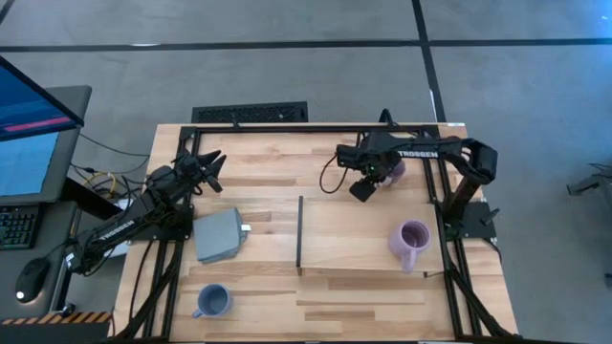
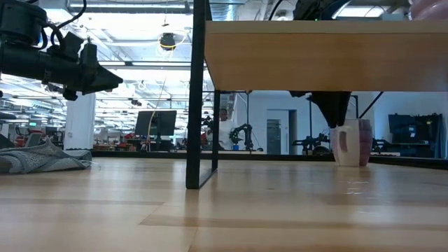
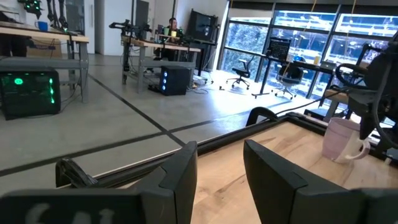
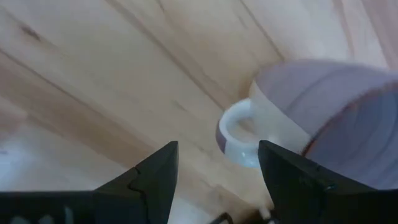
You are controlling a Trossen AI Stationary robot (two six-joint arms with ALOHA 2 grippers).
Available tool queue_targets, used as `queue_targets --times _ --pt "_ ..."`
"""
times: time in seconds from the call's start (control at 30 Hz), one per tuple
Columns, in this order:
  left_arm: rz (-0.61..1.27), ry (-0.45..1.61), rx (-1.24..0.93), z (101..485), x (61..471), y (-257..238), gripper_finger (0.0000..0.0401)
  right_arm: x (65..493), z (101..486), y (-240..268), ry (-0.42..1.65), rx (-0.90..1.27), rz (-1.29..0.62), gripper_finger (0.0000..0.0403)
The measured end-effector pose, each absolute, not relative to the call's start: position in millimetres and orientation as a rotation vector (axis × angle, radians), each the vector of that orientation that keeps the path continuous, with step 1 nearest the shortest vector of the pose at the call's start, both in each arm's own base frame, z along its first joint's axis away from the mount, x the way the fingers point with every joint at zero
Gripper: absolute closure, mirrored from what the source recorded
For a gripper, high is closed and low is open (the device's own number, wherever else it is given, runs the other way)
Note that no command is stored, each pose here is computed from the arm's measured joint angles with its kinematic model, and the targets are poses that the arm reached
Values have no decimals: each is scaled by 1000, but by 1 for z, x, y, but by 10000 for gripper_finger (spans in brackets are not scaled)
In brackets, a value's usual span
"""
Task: Stack small to large cups/mugs on shelf
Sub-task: Put the purple mug on the shelf
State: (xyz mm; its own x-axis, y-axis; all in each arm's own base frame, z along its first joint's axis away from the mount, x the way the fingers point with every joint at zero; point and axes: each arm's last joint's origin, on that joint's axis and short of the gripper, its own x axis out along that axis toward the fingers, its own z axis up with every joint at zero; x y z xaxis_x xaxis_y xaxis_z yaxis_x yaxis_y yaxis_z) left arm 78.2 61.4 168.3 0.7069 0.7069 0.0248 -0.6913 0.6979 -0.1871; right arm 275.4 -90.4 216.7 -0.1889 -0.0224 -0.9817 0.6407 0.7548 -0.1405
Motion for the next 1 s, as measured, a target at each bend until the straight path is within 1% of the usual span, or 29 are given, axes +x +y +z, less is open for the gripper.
queue_targets --times 0.13,0.33,0.57,0.63,0.8,1.0 --pt "781 -97 -169 168 78 61 280 274 217 -89 1689 497 -642 159" --pt "781 -97 -169 168 78 61 280 278 218 -96 1613 489 -662 159" --pt "781 -98 -169 168 78 61 280 288 236 -113 1499 455 -641 159" --pt "781 -98 -169 168 78 61 280 288 244 -120 1486 429 -665 159" --pt "781 -97 -169 168 78 61 280 277 268 -138 1529 389 -749 159" --pt "781 -97 -169 168 78 61 280 251 289 -155 1590 466 -832 159"
